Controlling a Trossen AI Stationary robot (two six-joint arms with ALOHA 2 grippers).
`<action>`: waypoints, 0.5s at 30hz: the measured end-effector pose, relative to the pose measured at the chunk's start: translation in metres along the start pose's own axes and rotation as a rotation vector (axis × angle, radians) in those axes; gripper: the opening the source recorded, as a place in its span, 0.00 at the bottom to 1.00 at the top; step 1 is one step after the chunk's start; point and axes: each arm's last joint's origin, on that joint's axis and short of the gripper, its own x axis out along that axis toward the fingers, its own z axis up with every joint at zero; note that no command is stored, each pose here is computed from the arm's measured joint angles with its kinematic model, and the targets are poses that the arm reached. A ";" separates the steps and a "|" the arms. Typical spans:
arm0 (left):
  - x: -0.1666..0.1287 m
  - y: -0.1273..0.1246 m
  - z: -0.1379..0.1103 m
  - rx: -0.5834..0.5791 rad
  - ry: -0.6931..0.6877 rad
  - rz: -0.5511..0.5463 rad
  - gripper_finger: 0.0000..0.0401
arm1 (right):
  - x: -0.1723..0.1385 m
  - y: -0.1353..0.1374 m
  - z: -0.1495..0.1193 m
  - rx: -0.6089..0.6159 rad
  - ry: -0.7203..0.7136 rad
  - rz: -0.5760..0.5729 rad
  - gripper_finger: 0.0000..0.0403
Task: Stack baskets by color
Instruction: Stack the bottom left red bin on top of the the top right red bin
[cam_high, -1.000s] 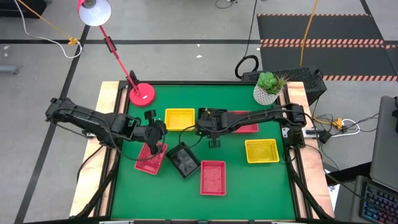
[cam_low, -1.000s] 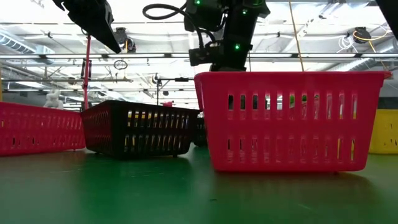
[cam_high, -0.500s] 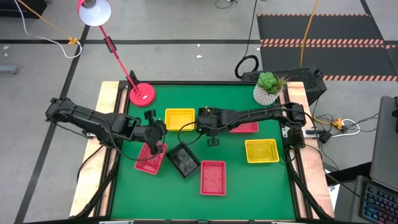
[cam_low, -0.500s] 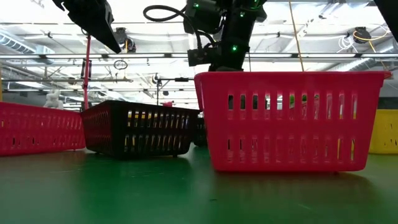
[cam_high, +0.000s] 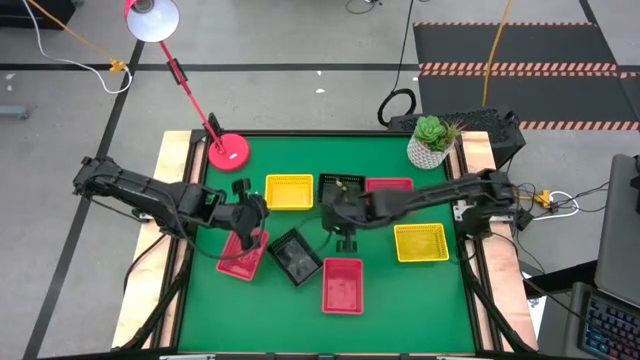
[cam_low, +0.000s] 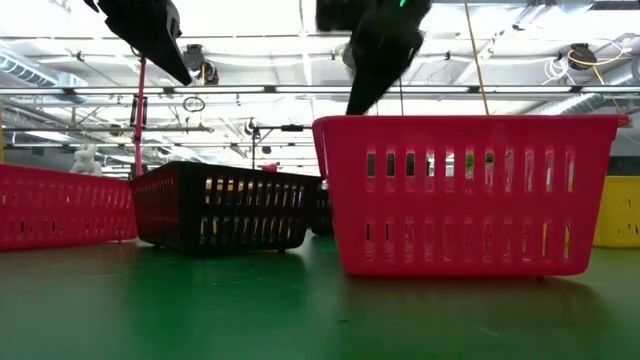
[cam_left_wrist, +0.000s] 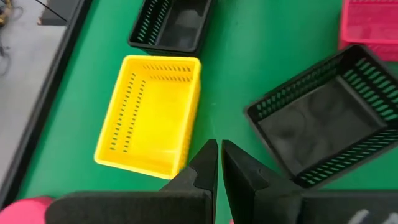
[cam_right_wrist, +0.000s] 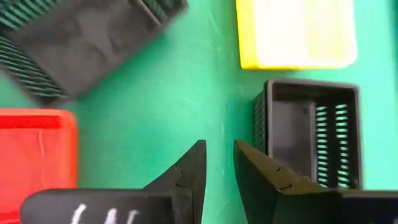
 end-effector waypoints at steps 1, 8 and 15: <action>-0.001 -0.001 0.000 -0.007 -0.001 -0.008 0.06 | -0.011 0.007 -0.001 0.006 -0.021 0.011 0.18; -0.007 -0.018 0.001 -0.044 -0.056 -0.092 0.06 | -0.068 0.070 -0.020 0.000 -0.138 0.040 0.18; -0.020 -0.054 -0.011 -0.058 -0.051 -0.205 0.06 | -0.100 0.135 -0.050 -0.083 -0.231 0.049 0.18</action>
